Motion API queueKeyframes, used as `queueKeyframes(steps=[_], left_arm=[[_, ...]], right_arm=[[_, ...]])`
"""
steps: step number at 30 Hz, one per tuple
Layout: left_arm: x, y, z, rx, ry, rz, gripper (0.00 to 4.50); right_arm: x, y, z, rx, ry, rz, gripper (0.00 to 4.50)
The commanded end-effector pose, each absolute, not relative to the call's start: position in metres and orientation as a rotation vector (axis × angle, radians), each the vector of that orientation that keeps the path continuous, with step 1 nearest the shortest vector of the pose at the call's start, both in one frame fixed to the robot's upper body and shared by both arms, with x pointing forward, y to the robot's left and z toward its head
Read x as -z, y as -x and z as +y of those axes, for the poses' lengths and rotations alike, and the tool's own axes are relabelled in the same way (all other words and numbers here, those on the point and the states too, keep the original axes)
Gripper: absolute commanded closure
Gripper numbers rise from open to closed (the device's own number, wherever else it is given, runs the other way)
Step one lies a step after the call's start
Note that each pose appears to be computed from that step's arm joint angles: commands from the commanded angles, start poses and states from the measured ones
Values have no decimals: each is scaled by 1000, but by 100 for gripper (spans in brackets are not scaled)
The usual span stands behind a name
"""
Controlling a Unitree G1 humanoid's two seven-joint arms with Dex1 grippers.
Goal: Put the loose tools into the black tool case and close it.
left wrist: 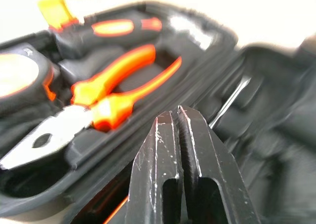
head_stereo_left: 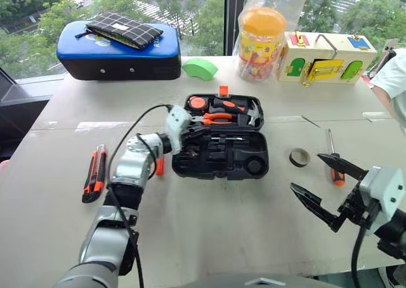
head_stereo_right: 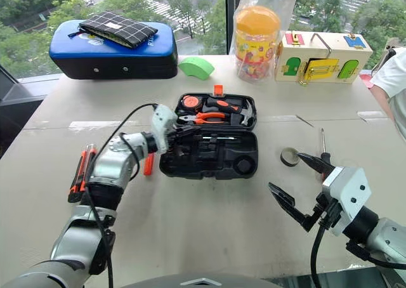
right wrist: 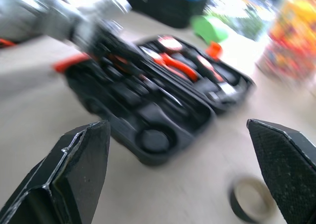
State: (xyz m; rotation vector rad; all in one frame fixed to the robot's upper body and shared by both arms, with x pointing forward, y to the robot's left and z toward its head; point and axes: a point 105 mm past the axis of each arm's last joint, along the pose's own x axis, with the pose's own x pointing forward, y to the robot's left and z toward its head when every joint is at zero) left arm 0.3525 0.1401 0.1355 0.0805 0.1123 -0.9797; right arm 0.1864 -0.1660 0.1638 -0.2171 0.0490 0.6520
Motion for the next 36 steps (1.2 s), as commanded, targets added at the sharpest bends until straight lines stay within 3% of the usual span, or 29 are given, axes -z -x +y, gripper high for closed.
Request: queueKeyframes(steps=[1, 5, 6, 11, 12, 15, 16, 17, 18, 21, 24, 27, 31, 36], left_arm=[[-176, -310, 122, 1216, -3, 42, 368], [-187, -253, 116, 1465, -26, 137, 213], [-187, -244, 114, 1494, -33, 158, 201], [-179, -212, 101, 1572, -80, 210, 3], [-179, -209, 99, 1574, -78, 211, 3], [-179, -206, 96, 1556, -76, 205, 0], [-179, -207, 96, 1539, -76, 203, 0], [-179, -206, 95, 1528, -78, 203, 0], [-179, -204, 92, 1523, -81, 205, 0], [-178, -201, 84, 1515, -79, 203, 0], [-181, -210, 84, 1439, -73, 151, 0], [-188, -229, 93, 1278, -30, 9, 0], [-195, -220, 121, 1272, 100, 17, 0], [-187, -188, 179, 1174, 64, 102, 0]], right_arm=[[-155, -206, -199, -413, 314, 167, 0], [-120, -235, -244, -204, 252, 430, 0], [-114, -237, -252, -173, 238, 468, 0], [-86, -253, -280, -26, 62, 631, 0], [-84, -255, -281, -23, 40, 642, 0], [-76, -263, -278, -38, -3, 673, 79], [-75, -266, -275, -45, -8, 679, 127], [-76, -267, -276, -46, 0, 682, 209], [-78, -268, -278, -40, 12, 682, 228], [-85, -266, -287, -25, 40, 667, 367], [-102, -267, -293, -22, 131, 595, 374], [-141, -280, -279, -127, 261, 413, 374], [-189, -293, -188, -620, 392, 156, 374], [-183, -310, -105, -1016, 545, 143, 374]])
